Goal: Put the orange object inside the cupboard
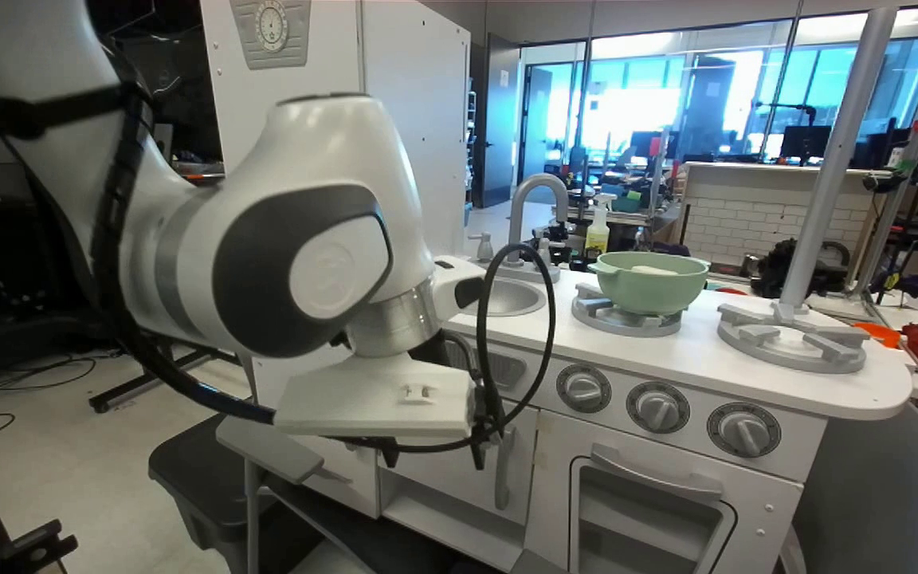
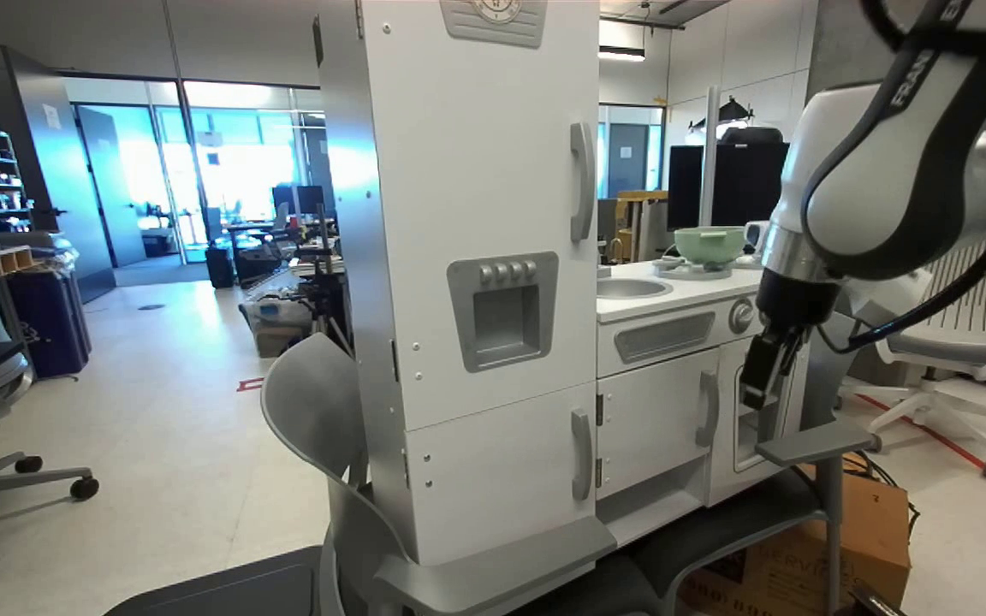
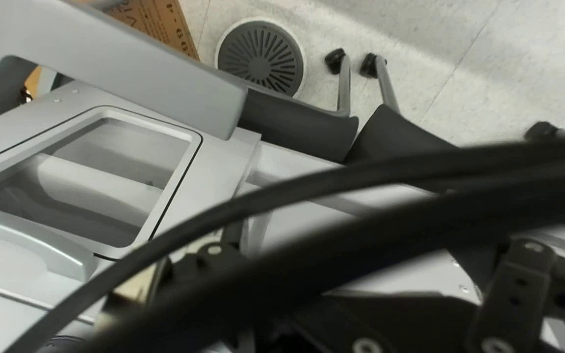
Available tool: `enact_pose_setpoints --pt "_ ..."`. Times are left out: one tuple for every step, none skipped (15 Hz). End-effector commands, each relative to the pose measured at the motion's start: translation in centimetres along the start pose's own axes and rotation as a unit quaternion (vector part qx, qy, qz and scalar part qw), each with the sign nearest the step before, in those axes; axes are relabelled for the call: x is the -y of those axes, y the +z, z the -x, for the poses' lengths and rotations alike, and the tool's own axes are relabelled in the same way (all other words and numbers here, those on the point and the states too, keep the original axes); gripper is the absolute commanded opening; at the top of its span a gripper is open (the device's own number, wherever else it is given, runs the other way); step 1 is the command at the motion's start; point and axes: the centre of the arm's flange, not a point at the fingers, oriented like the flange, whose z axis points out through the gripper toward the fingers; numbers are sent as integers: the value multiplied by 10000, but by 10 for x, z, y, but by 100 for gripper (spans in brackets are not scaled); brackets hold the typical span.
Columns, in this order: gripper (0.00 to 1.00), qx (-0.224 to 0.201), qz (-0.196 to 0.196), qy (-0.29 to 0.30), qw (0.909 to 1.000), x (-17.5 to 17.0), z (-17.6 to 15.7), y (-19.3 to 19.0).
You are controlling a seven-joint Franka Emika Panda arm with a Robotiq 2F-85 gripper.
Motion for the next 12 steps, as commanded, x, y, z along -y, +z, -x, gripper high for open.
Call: enact_pose_setpoints --pt "100 244 -254 -160 9993 2 29 -87" --pt "100 303 -321 -159 9989 4 32 -105" --pt "100 347 -410 -138 9985 4 35 -123" --pt "100 381 -502 -101 9980 5 38 -142" --pt "100 389 -602 -51 9974 9 41 -160" --pt "100 368 -699 -5 9969 10 45 -179" --pt "100 376 -760 16 9964 14 49 -199" --pt "100 387 -806 57 9960 18 53 -218" --pt "100 376 -850 8 9957 19 58 -237" --pt "100 387 -760 28 9963 16 39 -186" --pt "100 378 -783 18 9962 17 43 -205" --pt "100 349 -776 14 9964 19 46 -218"
